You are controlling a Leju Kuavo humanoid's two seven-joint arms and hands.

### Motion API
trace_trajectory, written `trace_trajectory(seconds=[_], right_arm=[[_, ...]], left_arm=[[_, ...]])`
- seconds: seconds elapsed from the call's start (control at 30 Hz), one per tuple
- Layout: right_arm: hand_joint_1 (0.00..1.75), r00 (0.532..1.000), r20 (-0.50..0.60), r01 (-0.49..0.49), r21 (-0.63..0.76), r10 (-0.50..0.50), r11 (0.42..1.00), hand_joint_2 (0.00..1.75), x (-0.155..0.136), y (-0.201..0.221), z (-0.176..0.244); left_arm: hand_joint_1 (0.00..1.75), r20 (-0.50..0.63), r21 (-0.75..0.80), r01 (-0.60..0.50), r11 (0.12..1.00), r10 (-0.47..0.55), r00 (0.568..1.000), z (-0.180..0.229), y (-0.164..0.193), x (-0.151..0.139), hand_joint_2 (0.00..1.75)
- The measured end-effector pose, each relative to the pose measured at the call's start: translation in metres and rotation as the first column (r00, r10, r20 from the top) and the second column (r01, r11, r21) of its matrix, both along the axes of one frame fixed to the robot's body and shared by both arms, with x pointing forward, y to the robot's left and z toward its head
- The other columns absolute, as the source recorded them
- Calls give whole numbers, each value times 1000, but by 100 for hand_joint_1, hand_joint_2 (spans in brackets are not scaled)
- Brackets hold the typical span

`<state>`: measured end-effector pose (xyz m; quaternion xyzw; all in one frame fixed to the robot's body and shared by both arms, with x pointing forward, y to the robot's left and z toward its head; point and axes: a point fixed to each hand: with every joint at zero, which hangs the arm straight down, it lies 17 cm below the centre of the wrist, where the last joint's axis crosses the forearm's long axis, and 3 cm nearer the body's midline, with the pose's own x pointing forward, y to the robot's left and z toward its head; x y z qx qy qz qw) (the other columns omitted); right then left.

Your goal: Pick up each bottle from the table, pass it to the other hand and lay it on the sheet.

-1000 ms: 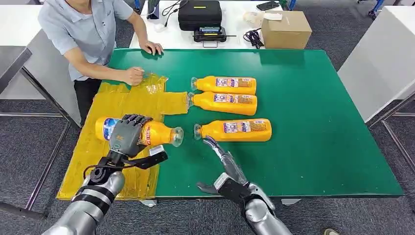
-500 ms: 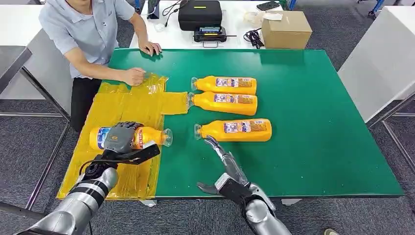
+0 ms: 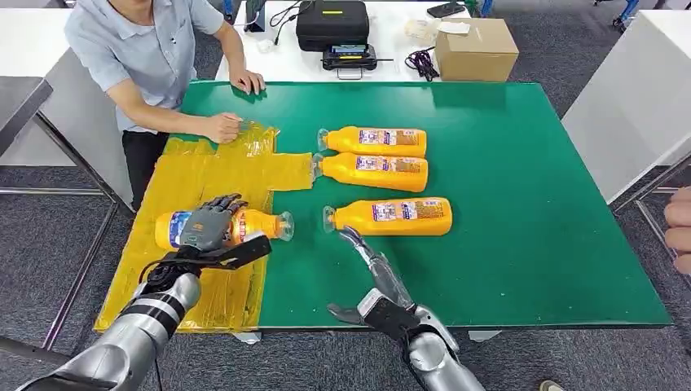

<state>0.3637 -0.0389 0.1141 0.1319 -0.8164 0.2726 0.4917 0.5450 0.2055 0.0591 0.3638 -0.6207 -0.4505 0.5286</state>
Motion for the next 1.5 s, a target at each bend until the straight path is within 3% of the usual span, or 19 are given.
trace_trajectory(seconds=[0.03,0.07,0.37,0.4,0.43,0.47,0.53,0.57,0.6,0.8,0.83,1.33,1.5], right_arm=[[0,1000,0,1,0,-1,1000,175,0,0,0],[0,1000,0,3,0,-3,1000,175,1,-1,0],[0,1000,-3,23,-2,-23,1000,175,4,-8,-2],[0,1000,-2,25,-2,-25,1000,175,4,-8,-2],[0,1000,-2,27,-2,-27,1000,175,5,-9,-2],[0,1000,-1,28,-2,-28,1000,175,5,-9,-2],[0,999,1,33,-1,-33,999,175,6,-11,-1],[0,999,1,35,-1,-35,999,175,6,-12,-1],[0,999,2,37,-2,-37,999,175,6,-12,-1],[0,999,5,45,0,-45,999,175,8,-15,-1],[0,999,6,48,0,-48,999,175,8,-16,-1],[0,997,16,74,-6,-74,997,175,12,-24,-1],[0,997,19,81,-8,-81,997,175,13,-26,-1]], left_arm=[[133,-19,4,2,1000,-2,1000,-3,0,0,175],[145,-36,6,5,1000,-5,999,-6,-1,0,175],[140,-122,32,39,999,-34,992,-20,-7,0,175],[133,-125,33,40,999,-35,991,-21,-7,0,175],[91,-128,36,42,998,-37,991,-22,-7,-1,175],[91,-129,37,44,998,-39,991,-23,-7,-1,175],[19,-132,43,50,998,-44,990,-24,-8,-2,175],[19,-133,45,53,998,-46,990,-25,-8,-2,175],[0,-133,48,57,997,-51,990,-25,-9,-2,175],[0,-155,61,80,995,-69,985,-29,-15,-4,175],[0,-162,62,83,995,-72,984,-29,-16,-4,0],[0,-235,125,136,983,-104,966,-34,-29,-3,0],[0,-208,121,164,979,-136,969,-31,-37,-5,0]])
